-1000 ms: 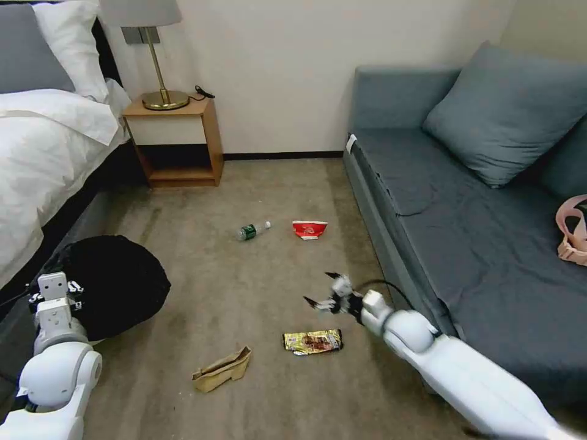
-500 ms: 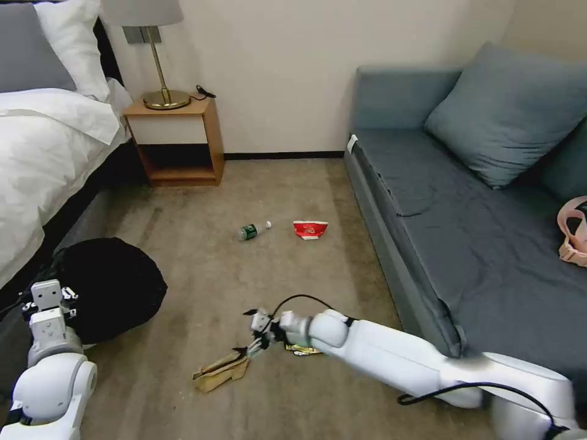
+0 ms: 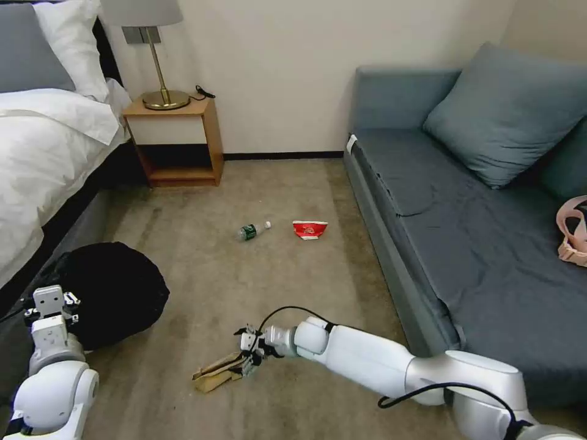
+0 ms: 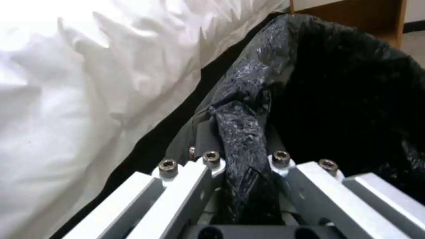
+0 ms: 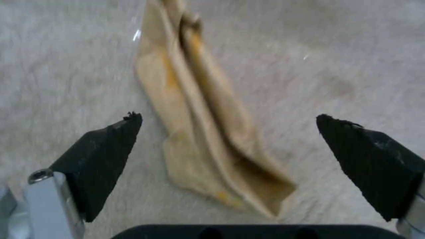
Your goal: Pick up the trash bin, then pick up the garbage on the floor and place it into the trash bin.
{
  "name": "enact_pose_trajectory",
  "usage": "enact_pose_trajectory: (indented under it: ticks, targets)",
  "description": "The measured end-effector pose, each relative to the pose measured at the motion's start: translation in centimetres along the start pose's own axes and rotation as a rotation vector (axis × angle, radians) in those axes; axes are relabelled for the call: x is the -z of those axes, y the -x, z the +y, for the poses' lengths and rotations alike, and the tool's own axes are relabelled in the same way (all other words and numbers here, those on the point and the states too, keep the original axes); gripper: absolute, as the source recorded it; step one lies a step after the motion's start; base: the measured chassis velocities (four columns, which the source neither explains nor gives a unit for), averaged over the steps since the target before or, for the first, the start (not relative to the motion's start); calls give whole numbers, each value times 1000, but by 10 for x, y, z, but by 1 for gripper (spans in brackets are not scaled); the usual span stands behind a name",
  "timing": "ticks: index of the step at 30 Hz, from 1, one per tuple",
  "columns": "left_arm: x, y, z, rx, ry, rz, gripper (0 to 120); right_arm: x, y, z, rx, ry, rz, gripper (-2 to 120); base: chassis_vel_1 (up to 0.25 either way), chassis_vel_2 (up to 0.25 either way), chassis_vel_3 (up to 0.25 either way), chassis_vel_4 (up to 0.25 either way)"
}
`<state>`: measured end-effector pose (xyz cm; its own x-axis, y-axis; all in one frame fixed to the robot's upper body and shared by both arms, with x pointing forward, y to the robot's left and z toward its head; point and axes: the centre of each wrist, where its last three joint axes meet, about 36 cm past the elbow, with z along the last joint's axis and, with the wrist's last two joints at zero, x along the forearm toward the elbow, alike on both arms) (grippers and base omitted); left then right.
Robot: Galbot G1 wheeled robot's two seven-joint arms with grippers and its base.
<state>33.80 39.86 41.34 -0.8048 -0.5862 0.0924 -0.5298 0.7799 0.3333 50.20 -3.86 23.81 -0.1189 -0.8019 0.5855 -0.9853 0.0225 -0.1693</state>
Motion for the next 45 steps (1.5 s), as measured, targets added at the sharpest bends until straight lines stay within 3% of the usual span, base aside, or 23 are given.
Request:
enact_pose_trajectory:
  ticks: [6, 11, 14, 34, 45]
  targets:
    - [0, -6, -7, -13, -4, 2, 4, -23, 25, 14, 29, -57, 46, 100, 0, 0, 0, 0]
    - [-1, -10, -15, -27, -6, 4, 4, -30, 46, 10, 20, -74, 70, 88, 0, 0, 0, 0]
    - [-2, -12, -19, -35, 0, 6, 4, -34, 49, 3, 15, -71, 67, 71, 0, 0, 0, 0]
    - [0, -21, -35, -85, 11, -3, 4, -63, 26, -8, -57, 6, 55, 1, 0, 0, 0, 0]
    - [-6, -16, -34, -91, 40, 4, 4, -84, -11, -27, -160, 45, 52, 0, 0, 0, 0, 0]
